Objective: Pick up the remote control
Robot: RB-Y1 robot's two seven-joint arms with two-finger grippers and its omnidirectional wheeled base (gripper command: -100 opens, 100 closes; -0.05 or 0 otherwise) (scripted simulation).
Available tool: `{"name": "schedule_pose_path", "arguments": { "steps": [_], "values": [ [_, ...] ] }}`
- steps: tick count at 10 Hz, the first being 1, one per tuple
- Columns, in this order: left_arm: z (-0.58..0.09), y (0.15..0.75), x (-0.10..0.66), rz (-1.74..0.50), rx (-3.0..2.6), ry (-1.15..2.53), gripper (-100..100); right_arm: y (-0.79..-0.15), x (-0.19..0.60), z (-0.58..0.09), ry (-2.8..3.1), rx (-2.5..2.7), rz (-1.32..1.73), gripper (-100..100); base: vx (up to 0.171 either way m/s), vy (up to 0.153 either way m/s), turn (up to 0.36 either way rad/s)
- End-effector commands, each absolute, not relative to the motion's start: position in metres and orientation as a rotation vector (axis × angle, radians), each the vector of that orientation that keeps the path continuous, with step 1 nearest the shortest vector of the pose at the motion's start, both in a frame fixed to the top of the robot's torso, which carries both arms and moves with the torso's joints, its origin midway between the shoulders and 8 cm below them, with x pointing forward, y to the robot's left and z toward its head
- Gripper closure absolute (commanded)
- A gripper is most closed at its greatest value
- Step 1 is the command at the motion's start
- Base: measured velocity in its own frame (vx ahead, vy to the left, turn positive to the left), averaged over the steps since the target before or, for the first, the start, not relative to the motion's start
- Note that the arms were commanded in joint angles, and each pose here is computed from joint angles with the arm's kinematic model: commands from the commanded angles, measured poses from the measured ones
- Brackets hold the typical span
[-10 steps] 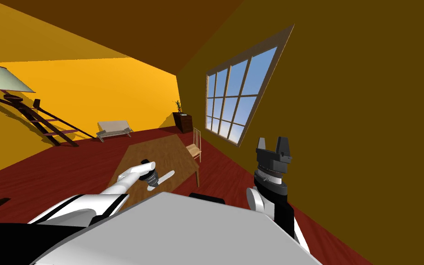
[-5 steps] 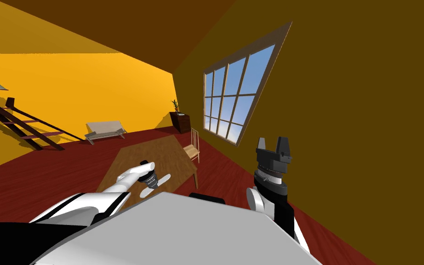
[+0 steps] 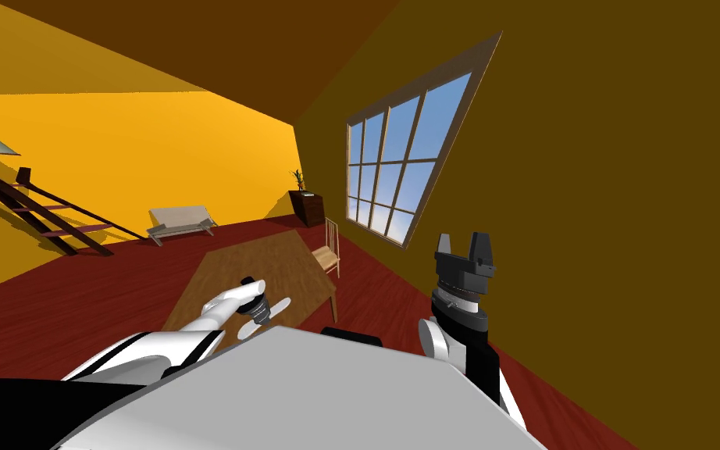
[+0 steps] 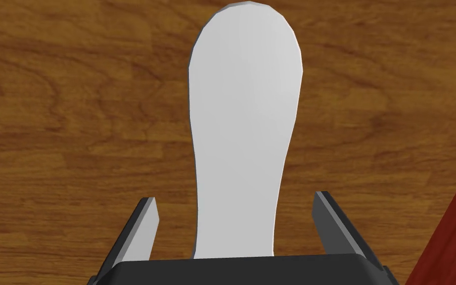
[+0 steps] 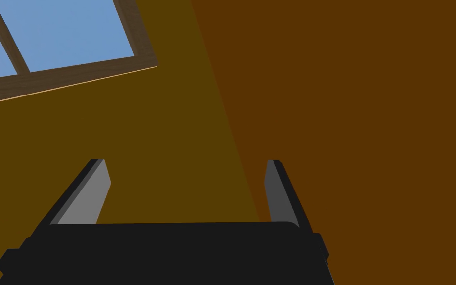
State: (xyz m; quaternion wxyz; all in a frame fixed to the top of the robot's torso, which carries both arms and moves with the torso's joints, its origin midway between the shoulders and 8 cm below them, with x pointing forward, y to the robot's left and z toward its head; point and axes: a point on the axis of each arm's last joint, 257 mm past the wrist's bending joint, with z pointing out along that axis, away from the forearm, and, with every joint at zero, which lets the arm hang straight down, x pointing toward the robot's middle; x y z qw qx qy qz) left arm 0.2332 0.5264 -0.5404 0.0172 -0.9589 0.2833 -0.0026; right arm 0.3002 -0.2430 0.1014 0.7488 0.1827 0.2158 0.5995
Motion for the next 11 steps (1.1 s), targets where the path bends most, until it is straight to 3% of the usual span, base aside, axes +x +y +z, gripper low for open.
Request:
{"name": "schedule_pose_path", "arguments": {
  "steps": [1, 2, 3, 7, 8, 9, 11],
  "values": [
    [-0.546, 0.524, 0.232, -0.009, -2.979, 0.882, -100, -0.243, 0.3, 0.101, 0.472, 0.399, 1.311, 0, 0.023, 0.029, 0.01],
    [-0.544, 0.525, 0.232, -0.008, -2.981, 0.879, -100, -0.243, 0.3, 0.101, 0.472, 0.399, 1.311, 0, 0.009, 0.011, 0.0],
    [-0.544, 0.525, 0.232, -0.009, -2.979, 0.881, 100, -0.243, 0.3, 0.101, 0.472, 0.399, 1.311, 0, 0.0, 0.0, 0.0],
    [-0.545, 0.524, 0.232, -0.007, -2.982, 0.882, 100, -0.243, 0.3, 0.101, 0.472, 0.399, 1.311, 0, 0.0, 0.0, 0.0],
    [-0.545, 0.524, 0.232, -0.007, -2.982, 0.882, 0, -0.243, 0.3, 0.101, 0.472, 0.399, 1.311, 0, 0.0, 0.0, 0.0],
    [-0.534, 0.533, 0.237, -0.009, -2.98, 0.876, 100, -0.243, 0.3, 0.101, 0.472, 0.399, 1.311, 0, -0.032, -0.029, -0.025],
    [-0.523, 0.54, 0.241, -0.008, -2.98, 0.872, 100, -0.243, 0.3, 0.101, 0.472, 0.399, 1.311, 0, -0.038, -0.038, -0.013]
  ]
}}
